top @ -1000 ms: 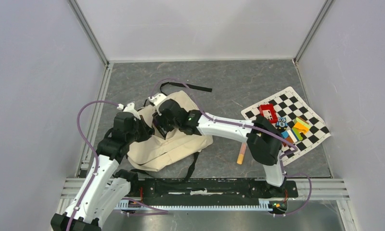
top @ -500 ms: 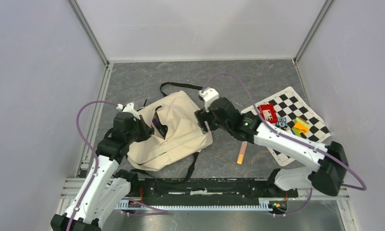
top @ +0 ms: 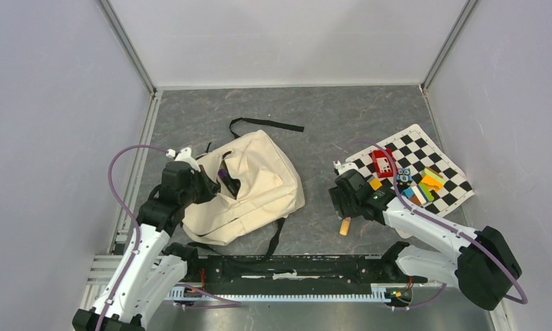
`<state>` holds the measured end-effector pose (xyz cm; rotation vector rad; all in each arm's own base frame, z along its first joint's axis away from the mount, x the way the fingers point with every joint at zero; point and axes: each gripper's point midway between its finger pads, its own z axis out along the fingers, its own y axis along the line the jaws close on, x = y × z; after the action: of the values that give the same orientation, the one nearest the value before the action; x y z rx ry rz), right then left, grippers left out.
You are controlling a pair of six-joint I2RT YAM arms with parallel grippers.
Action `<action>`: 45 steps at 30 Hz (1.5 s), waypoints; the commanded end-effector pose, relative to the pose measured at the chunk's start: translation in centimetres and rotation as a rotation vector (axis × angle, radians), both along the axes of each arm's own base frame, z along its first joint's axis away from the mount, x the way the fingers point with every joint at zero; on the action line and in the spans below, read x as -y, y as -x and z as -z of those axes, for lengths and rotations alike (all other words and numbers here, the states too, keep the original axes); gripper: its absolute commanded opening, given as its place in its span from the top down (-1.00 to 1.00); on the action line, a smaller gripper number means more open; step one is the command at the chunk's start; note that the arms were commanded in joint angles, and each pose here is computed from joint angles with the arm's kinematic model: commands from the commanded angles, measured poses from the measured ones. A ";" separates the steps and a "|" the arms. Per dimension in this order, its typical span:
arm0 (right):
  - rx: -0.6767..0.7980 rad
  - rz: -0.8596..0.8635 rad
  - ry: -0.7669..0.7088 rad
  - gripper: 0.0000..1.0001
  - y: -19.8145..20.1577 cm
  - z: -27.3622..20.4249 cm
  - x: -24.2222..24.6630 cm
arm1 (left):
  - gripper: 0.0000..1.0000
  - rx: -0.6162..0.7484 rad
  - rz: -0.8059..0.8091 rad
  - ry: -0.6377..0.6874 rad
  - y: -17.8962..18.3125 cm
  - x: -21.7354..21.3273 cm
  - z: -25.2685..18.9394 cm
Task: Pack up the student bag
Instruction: Pick up the stationery from the center of the board.
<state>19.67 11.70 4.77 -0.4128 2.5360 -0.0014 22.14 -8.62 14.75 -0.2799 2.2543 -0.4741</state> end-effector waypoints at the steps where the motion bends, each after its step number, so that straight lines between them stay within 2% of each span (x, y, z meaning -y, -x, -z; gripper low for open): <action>1: -0.042 0.058 -0.016 -0.42 0.6 1.2 0.1 | 0.96 0.089 -0.010 -0.028 -1.0 -0.7 -2.1; 11: -0.093 0.072 -0.035 -0.23 1.6 3.3 0.0 | 0.96 0.085 -0.006 -0.025 -1.0 -0.6 -2.1; 24: -0.139 0.060 -0.162 0.00 2.7 4.6 -2.0 | 0.96 0.087 0.002 -0.020 -1.0 -0.4 -2.1; 28: -0.145 0.068 -0.125 0.17 2.9 5.0 -1.2 | 0.96 0.089 0.002 -0.021 -0.9 -0.4 -2.1; 33: -0.129 0.074 -0.075 0.56 2.9 5.1 -0.2 | 0.96 0.088 0.001 -0.021 -0.9 -0.5 -2.1; 38: 0.006 0.057 -0.150 1.00 0.4 1.2 -1.5 | 0.96 0.088 0.001 -0.021 -0.9 -0.5 -2.1; 45: 0.225 -0.104 -0.407 1.00 -3.3 -8.7 -7.6 | 0.96 0.092 0.000 -0.020 -0.9 -0.5 -2.2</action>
<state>20.15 14.86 6.30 -0.3160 2.4427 0.2656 22.10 -8.66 14.80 -0.2782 2.2530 -0.4776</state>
